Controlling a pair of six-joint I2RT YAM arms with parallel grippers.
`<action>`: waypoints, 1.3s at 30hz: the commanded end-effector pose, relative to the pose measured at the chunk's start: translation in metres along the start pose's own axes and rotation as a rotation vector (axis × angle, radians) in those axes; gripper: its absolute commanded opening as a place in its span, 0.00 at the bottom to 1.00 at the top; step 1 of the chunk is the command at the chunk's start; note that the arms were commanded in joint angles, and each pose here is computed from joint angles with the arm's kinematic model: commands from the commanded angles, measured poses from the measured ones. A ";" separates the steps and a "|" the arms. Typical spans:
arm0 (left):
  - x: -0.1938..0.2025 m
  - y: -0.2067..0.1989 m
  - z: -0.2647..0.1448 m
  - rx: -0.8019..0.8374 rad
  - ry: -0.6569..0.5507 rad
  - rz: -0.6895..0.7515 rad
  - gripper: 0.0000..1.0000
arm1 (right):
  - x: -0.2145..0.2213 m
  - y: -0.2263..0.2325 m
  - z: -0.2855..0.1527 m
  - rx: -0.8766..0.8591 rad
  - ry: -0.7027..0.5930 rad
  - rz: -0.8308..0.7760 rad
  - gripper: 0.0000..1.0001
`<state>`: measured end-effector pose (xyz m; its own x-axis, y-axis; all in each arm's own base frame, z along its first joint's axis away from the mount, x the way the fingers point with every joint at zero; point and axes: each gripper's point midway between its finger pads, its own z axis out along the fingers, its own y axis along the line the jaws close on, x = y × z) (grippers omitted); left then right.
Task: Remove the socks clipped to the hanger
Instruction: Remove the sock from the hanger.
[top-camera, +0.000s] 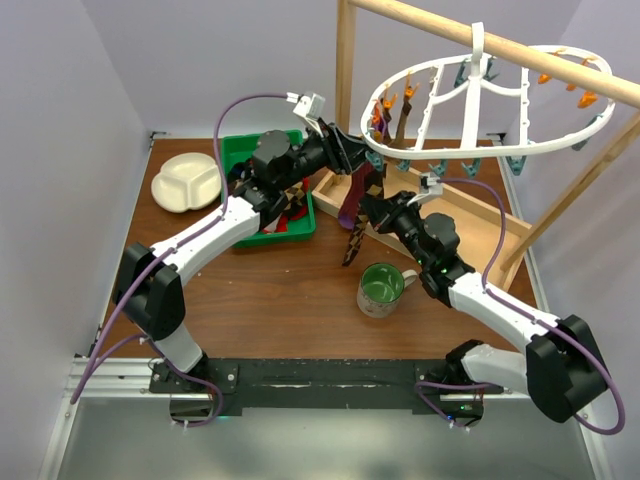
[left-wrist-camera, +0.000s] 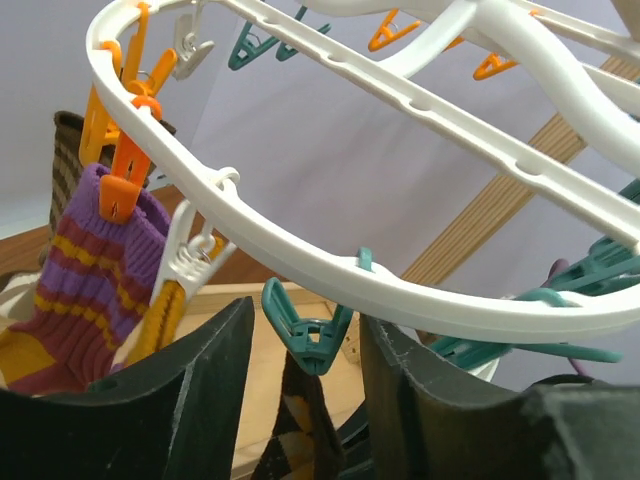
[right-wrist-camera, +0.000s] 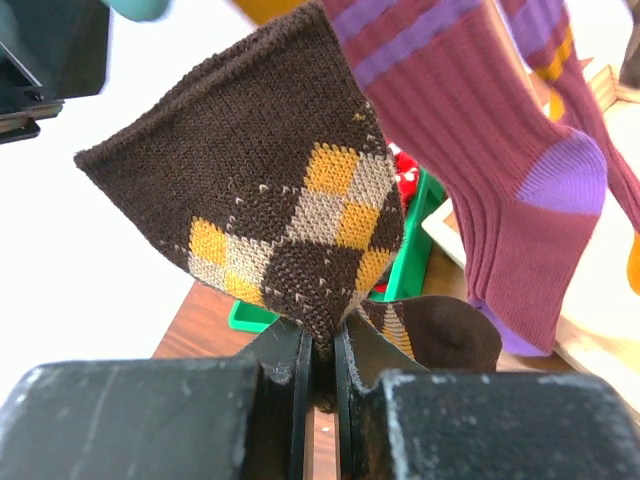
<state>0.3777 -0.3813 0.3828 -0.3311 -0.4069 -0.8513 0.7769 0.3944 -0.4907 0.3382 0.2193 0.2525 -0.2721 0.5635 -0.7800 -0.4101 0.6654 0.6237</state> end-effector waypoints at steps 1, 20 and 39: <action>-0.019 -0.019 -0.010 0.052 -0.054 0.041 0.58 | -0.015 0.011 -0.002 -0.033 -0.041 0.003 0.00; 0.025 -0.016 -0.050 0.013 0.022 0.068 0.63 | -0.011 0.017 0.003 -0.062 -0.013 0.011 0.00; 0.050 0.004 -0.025 -0.115 0.063 0.068 0.42 | -0.006 0.030 0.012 -0.094 0.006 0.020 0.00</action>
<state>0.3390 -0.3795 0.2997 -0.3988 -0.2593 -0.8796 0.7261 0.4966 -0.4756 0.3361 0.2319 0.2525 -0.3110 0.5539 -0.7723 -0.4374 0.6380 0.6337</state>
